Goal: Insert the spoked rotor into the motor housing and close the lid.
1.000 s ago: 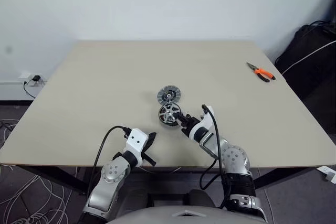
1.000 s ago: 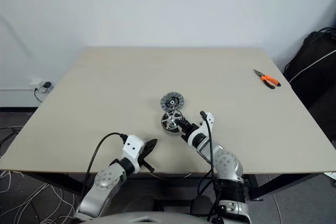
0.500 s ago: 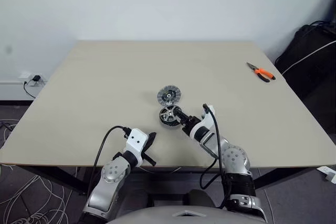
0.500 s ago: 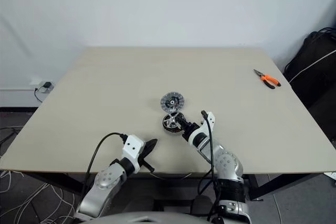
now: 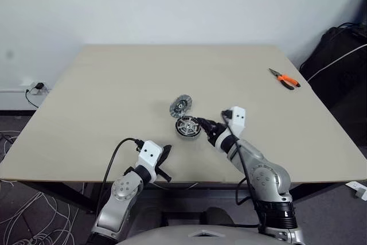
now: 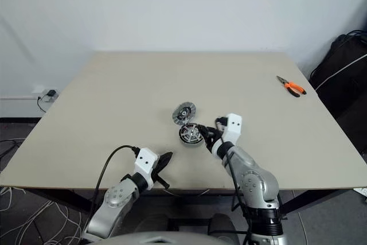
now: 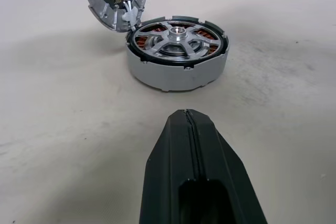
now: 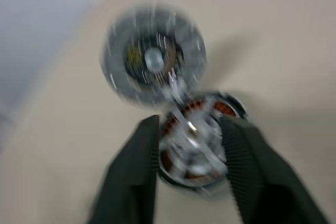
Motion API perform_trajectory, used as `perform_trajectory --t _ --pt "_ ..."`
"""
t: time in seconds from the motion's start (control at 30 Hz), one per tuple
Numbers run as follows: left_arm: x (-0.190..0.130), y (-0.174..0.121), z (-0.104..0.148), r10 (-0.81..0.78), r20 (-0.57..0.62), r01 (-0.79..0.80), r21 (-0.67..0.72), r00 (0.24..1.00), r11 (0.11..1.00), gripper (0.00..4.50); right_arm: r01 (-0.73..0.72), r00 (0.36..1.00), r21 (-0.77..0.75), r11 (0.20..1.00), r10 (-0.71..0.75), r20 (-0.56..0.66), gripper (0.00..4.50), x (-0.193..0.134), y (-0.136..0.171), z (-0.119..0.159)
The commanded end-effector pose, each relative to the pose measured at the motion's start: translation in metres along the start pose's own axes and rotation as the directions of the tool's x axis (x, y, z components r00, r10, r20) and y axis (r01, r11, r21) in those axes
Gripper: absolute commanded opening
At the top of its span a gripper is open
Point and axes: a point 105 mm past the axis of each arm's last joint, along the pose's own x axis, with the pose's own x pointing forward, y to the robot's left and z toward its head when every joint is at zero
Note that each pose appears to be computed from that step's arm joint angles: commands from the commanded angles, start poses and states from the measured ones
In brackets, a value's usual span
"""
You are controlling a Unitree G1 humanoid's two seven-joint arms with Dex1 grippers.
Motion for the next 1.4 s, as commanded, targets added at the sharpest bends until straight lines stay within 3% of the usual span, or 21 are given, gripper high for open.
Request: perform_trajectory --t 0.03,0.1,0.57,0.87,1.07,1.2,1.3,1.4 --pt "0.004 -0.001 0.012 -0.016 0.047 0.015 0.017 0.999 1.0 0.0 -0.037 0.999 -0.351 0.936 0.045 0.014 0.53 0.016 0.022 0.003" --pt "0.005 -0.002 0.012 -0.017 0.047 0.016 0.018 0.999 1.0 0.0 -0.048 0.999 -0.445 0.894 0.053 -0.001 0.04 0.023 0.025 -0.003" --pt "0.002 0.002 0.008 0.016 0.048 -0.017 0.01 0.999 1.0 0.0 -0.001 1.0 -0.47 0.883 0.009 0.015 0.04 0.058 0.012 0.006" --pt "0.001 0.003 0.006 0.026 0.049 -0.026 0.008 0.998 1.0 0.0 -0.042 0.991 -0.413 0.91 -0.015 -0.132 0.04 0.058 0.0 -0.026" --pt "0.002 0.002 0.006 0.019 0.05 -0.02 0.008 0.999 1.0 0.0 -0.021 1.0 -0.451 0.893 0.011 -0.025 0.04 0.05 0.006 0.002" --pt "0.002 0.001 0.005 0.015 0.05 -0.016 0.007 0.999 1.0 0.0 -0.137 0.99 -0.582 0.802 0.138 -0.043 0.04 0.033 0.021 0.015" --pt "0.003 0.001 0.004 0.012 0.049 -0.012 0.005 0.999 1.0 0.0 -0.244 0.969 -0.661 0.71 0.206 -0.136 0.6 0.019 0.027 0.011" --pt "0.005 -0.001 0.004 0.006 0.051 -0.006 0.003 0.999 1.0 0.0 -0.302 0.953 -0.712 0.634 0.218 -0.21 1.53 0.011 0.028 0.008"
